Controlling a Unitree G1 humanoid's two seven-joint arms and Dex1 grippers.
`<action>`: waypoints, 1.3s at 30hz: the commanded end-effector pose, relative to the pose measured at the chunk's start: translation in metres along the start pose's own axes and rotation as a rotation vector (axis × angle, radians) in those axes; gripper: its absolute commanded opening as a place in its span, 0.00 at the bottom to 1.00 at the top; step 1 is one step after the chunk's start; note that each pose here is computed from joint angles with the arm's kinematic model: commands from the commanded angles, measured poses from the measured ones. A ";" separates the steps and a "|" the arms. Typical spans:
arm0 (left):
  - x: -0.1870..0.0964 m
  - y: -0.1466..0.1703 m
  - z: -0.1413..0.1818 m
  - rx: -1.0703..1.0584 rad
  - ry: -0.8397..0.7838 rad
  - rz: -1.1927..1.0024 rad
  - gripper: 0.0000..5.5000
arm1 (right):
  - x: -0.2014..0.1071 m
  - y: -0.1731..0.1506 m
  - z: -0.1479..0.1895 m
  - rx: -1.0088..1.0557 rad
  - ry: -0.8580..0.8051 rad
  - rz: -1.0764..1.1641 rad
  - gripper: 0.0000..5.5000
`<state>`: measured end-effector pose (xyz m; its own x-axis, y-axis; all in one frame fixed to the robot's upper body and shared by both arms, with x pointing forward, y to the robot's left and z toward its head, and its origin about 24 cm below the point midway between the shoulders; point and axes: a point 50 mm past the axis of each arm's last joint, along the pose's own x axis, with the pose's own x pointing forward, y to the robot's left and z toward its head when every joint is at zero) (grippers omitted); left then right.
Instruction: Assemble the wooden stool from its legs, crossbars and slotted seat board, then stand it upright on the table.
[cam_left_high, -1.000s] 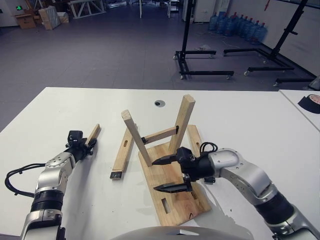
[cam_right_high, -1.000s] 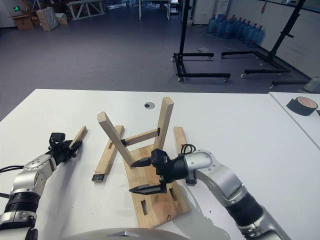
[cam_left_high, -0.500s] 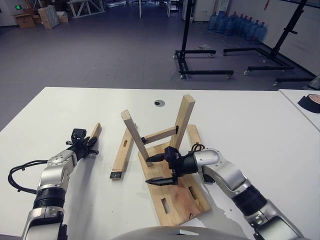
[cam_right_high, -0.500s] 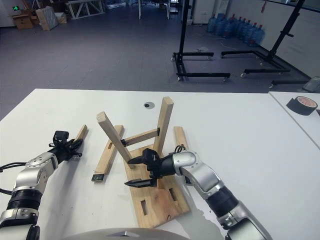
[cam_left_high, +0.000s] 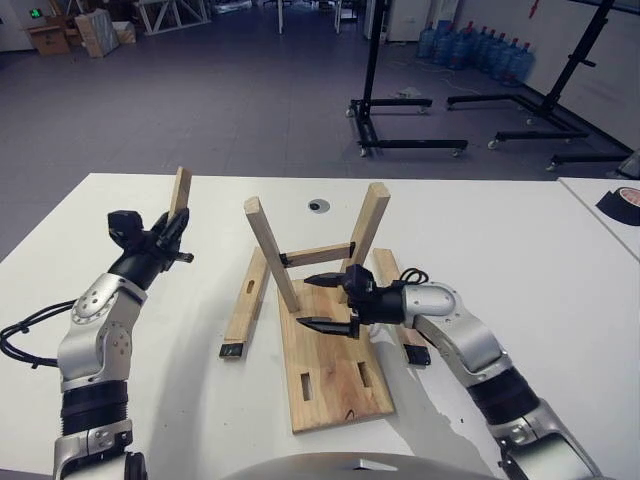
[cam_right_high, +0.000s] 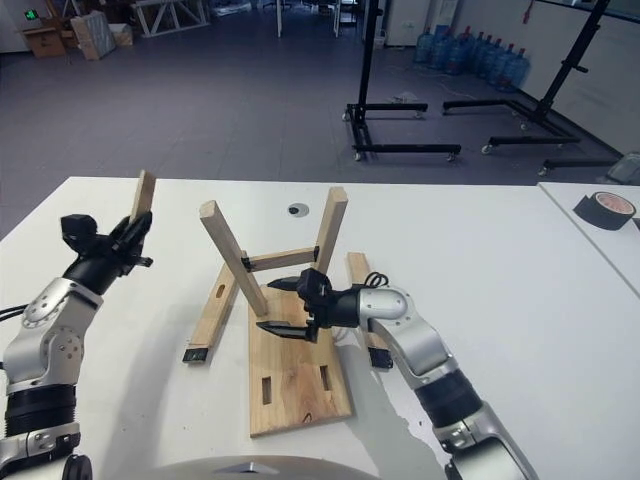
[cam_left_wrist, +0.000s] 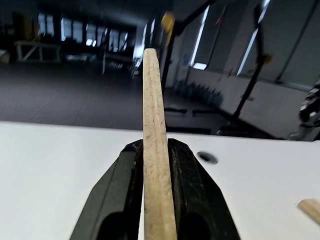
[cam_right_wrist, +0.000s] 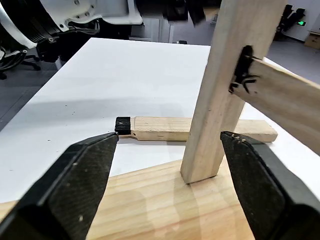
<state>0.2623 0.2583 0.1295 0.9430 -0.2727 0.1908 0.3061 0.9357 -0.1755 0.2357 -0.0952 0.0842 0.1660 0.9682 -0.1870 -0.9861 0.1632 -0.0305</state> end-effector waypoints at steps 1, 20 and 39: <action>-0.010 -0.022 0.022 -0.147 -0.132 -0.197 0.10 | -0.006 0.016 -0.006 0.044 0.058 0.084 0.69; -0.050 -0.113 -0.022 -0.629 0.255 -0.962 0.10 | -0.020 0.020 0.065 0.711 -0.659 0.104 0.69; -0.044 -0.112 -0.034 -0.620 0.281 -0.947 0.07 | -0.005 0.016 0.066 0.703 -0.592 0.149 0.08</action>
<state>0.1854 0.1555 0.1057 0.2473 -0.9218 0.2986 0.8399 0.0503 -0.5403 0.2190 -0.0848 0.1449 0.2322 0.8901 0.3922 -0.7866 -0.0653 0.6140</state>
